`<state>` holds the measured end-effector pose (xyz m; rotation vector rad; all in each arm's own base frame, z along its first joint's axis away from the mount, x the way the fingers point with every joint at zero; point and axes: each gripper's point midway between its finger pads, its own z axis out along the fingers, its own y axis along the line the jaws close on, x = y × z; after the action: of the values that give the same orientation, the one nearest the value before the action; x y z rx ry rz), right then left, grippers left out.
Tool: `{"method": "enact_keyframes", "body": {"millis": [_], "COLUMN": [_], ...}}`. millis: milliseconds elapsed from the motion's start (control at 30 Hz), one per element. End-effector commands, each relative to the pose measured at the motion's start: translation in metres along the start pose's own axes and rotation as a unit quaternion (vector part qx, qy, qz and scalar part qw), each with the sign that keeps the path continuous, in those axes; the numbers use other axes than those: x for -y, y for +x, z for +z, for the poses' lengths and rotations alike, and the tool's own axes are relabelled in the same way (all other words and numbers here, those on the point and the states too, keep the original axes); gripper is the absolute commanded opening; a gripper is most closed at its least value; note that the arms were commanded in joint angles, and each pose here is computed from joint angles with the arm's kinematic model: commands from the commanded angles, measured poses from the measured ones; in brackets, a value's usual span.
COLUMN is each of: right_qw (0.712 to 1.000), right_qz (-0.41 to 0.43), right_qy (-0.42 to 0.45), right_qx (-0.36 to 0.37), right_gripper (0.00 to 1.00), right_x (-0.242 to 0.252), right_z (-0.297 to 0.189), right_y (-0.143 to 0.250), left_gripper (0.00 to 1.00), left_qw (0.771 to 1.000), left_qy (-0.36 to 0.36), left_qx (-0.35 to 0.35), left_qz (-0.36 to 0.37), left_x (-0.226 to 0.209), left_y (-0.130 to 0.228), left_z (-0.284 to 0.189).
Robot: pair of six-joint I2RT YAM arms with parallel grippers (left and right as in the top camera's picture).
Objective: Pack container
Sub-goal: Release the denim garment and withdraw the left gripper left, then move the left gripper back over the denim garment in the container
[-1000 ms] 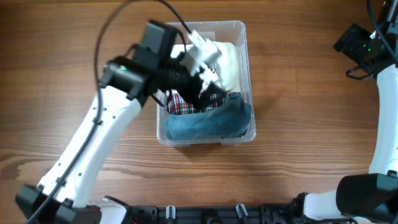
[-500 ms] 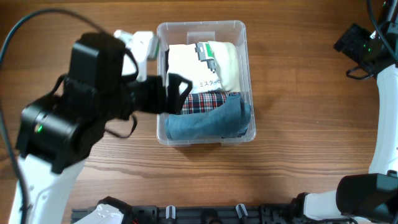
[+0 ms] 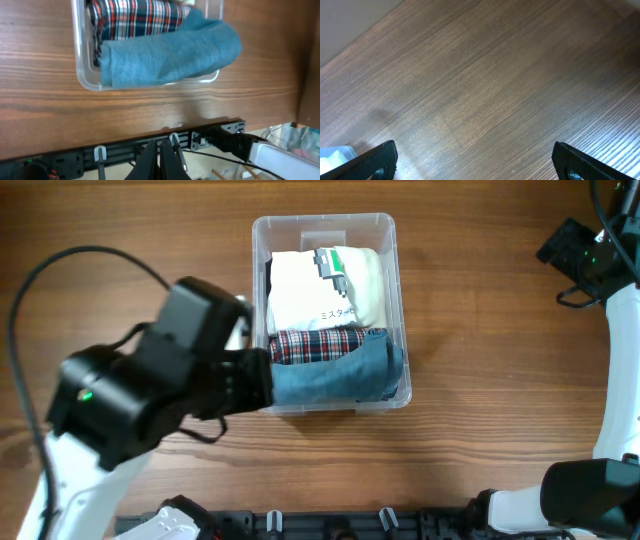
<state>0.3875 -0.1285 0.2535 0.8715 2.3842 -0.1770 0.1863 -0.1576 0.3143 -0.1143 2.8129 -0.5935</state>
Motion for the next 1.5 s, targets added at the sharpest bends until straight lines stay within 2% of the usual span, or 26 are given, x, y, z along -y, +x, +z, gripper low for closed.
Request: {"method": "enact_keyframes", "body": {"millis": [0, 133, 267, 633, 967, 1200, 1300, 1467], "right_qw": [1.0, 1.0, 1.0, 1.0, 1.0, 1.0, 1.0, 1.0], "right_qz": [-0.003, -0.003, -0.003, -0.003, -0.003, -0.003, -0.003, -0.003], "right_qy": [0.013, 0.013, 0.014, 0.013, 0.014, 0.013, 0.014, 0.014], "right_qx": [-0.001, -0.001, -0.001, -0.001, -0.001, -0.001, -0.001, -0.001], "right_gripper": [1.0, 1.0, 1.0, 1.0, 1.0, 1.0, 1.0, 1.0], "right_x": [0.005, 0.005, 0.005, 0.005, 0.005, 0.005, 0.005, 0.005], "right_z": [0.005, 0.005, 0.005, 0.005, 0.005, 0.005, 0.005, 0.005], "right_y": [0.0, 0.0, 0.0, 0.0, 0.0, 0.0, 0.0, 0.0], "left_gripper": [0.04, 0.04, 0.04, 0.04, 0.04, 0.04, 0.04, 0.04], "left_qw": [0.998, 0.99, 0.983, 0.98, 0.98, 0.971, 0.974, 0.983], "left_qy": [-0.052, -0.117, -0.149, -0.154, -0.18, -0.223, -0.214, -0.181], "left_qx": [-0.029, -0.051, -0.074, -0.098, -0.052, -0.051, -0.05, -0.025], "left_qz": [-0.033, -0.055, -0.078, -0.072, -0.062, -0.074, -0.049, -0.025], "left_x": [0.0, -0.006, -0.008, 0.003, 0.002, -0.022, -0.023, -0.012], "left_y": [0.011, 0.026, 0.038, 0.039, 0.007, -0.017, -0.029, -0.048], "left_z": [0.028, 0.061, 0.09, 0.144, 0.194, 0.242, 0.266, 0.279]}}
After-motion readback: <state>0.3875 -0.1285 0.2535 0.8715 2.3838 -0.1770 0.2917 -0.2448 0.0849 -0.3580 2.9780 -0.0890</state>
